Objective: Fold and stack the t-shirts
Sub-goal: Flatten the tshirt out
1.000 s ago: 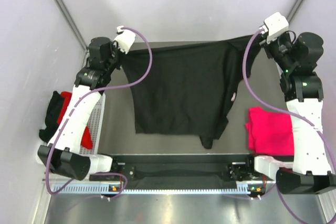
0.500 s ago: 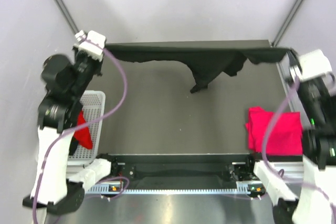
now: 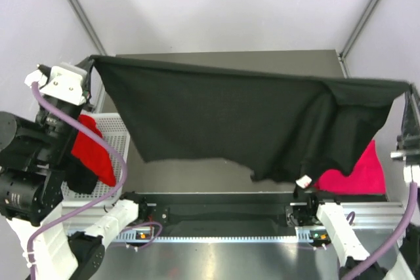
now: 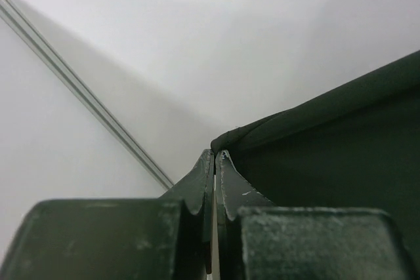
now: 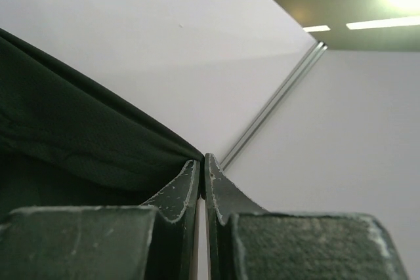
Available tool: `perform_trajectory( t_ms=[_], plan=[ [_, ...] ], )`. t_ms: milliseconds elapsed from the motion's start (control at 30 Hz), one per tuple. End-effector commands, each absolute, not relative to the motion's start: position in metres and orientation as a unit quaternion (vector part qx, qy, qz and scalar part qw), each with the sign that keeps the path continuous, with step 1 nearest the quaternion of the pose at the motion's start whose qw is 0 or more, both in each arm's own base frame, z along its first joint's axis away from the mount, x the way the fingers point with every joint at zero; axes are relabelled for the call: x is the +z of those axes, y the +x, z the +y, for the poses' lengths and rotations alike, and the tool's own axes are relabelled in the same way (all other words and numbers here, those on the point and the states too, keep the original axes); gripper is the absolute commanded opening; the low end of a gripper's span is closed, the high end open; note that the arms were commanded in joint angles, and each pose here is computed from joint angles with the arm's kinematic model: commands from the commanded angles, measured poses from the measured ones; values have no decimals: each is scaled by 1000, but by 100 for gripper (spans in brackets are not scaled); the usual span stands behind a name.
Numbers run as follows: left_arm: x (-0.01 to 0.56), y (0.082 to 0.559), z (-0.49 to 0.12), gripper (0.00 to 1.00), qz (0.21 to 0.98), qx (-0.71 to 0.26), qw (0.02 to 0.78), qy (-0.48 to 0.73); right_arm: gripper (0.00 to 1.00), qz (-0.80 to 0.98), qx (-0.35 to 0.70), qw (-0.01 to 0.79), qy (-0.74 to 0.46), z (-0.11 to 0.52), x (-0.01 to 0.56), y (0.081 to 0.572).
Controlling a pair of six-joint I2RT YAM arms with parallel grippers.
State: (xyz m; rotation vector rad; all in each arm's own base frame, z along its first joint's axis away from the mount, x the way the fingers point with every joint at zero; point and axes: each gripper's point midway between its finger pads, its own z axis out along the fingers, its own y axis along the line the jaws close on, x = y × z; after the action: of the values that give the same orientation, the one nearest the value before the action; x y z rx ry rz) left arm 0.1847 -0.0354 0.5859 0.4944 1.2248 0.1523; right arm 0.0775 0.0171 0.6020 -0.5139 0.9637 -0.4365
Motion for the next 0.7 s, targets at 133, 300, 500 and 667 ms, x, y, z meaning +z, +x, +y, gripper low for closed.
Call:
perform_trajectory(
  t_ms=[133,300,500,667],
  plan=[
    [508,282,-13,0,684,156,679,216,0,508,-274,779,-243,-11,600,195],
    [391,339,-17,0,748,163,599,235,0,608,-228,702,-293,-6,463,294],
    [235,398,-28,0,819,154,477,279,0,689,-182,620,-328,-4,315,367],
    [154,440,-31,0,851,155,412,287,0,743,-139,551,-354,0,241,412]
  ],
)
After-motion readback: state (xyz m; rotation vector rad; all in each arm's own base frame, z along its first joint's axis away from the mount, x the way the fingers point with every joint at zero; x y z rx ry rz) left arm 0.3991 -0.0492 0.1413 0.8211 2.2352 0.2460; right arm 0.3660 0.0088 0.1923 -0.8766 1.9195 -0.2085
